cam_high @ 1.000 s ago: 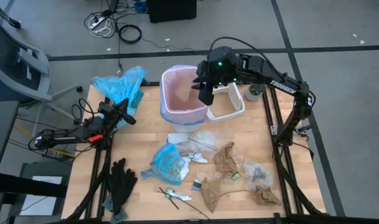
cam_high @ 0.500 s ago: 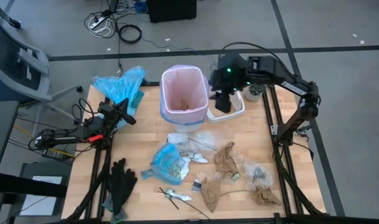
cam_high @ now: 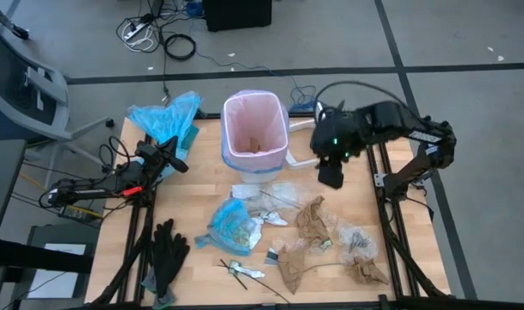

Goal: Place trash/remove bag and relplace
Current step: Put the top center brown napkin into the trash bin

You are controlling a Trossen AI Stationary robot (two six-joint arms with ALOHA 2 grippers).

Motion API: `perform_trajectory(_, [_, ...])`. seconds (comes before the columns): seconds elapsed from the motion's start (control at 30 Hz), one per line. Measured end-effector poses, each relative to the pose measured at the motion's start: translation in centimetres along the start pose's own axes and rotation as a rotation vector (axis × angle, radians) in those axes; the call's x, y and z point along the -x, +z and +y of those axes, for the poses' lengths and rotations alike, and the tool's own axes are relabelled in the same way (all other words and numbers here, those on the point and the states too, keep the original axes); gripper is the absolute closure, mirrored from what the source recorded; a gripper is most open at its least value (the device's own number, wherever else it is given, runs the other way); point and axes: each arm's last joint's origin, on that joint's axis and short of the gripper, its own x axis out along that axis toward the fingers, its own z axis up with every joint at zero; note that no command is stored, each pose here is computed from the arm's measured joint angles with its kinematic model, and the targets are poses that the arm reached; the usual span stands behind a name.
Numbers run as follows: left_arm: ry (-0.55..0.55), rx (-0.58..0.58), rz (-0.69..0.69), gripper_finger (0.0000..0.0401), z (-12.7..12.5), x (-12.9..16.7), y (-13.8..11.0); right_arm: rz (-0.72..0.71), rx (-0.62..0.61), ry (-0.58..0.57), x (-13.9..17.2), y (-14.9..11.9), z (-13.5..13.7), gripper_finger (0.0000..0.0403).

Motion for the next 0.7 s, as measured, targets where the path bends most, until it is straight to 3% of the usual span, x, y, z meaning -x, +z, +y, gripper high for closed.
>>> perform_trajectory(0.37, [0.000, 0.000, 0.000, 0.0380, 0.0, 0.0, 0.0, 0.150, -0.172, -0.101, -5.5, -4.8, 6.1, 0.0261])
perform_trajectory(0.7, [0.000, 0.000, 0.000, 0.0380, 0.0, 0.0, 0.0, 0.094, -0.164, 0.005, -13.1, -7.8, 9.3, 0.0261])
